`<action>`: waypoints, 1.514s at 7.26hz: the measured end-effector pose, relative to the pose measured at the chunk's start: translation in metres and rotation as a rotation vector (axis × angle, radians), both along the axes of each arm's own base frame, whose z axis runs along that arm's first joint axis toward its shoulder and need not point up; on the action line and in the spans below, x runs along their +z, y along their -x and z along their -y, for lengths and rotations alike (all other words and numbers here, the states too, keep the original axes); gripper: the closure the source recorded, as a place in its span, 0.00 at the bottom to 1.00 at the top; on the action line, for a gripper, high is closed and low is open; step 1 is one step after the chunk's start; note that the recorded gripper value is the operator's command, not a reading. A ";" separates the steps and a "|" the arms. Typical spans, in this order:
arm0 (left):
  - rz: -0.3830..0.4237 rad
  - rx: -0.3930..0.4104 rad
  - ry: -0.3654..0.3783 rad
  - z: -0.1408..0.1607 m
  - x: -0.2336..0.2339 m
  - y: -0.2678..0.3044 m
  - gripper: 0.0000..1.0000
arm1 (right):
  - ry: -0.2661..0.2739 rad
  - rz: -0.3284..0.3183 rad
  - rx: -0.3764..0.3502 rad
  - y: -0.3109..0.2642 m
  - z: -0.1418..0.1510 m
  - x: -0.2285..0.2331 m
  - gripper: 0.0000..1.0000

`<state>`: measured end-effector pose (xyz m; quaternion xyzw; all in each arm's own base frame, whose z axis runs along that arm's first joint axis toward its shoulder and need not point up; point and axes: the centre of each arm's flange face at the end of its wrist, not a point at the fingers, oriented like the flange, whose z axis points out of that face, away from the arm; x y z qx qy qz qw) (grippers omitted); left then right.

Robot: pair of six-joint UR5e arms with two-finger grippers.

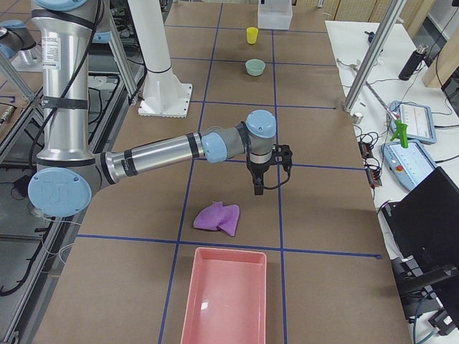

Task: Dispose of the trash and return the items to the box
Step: 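Move the right gripper toward the lavender cloth, then grasp the lavender cloth with the right gripper and lift it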

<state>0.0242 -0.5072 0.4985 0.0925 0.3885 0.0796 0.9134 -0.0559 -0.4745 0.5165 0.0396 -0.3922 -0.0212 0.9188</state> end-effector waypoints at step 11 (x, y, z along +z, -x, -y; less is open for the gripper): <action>-0.014 -0.035 0.034 0.000 -0.002 -0.002 0.02 | 0.016 0.085 0.056 0.056 -0.017 0.116 0.00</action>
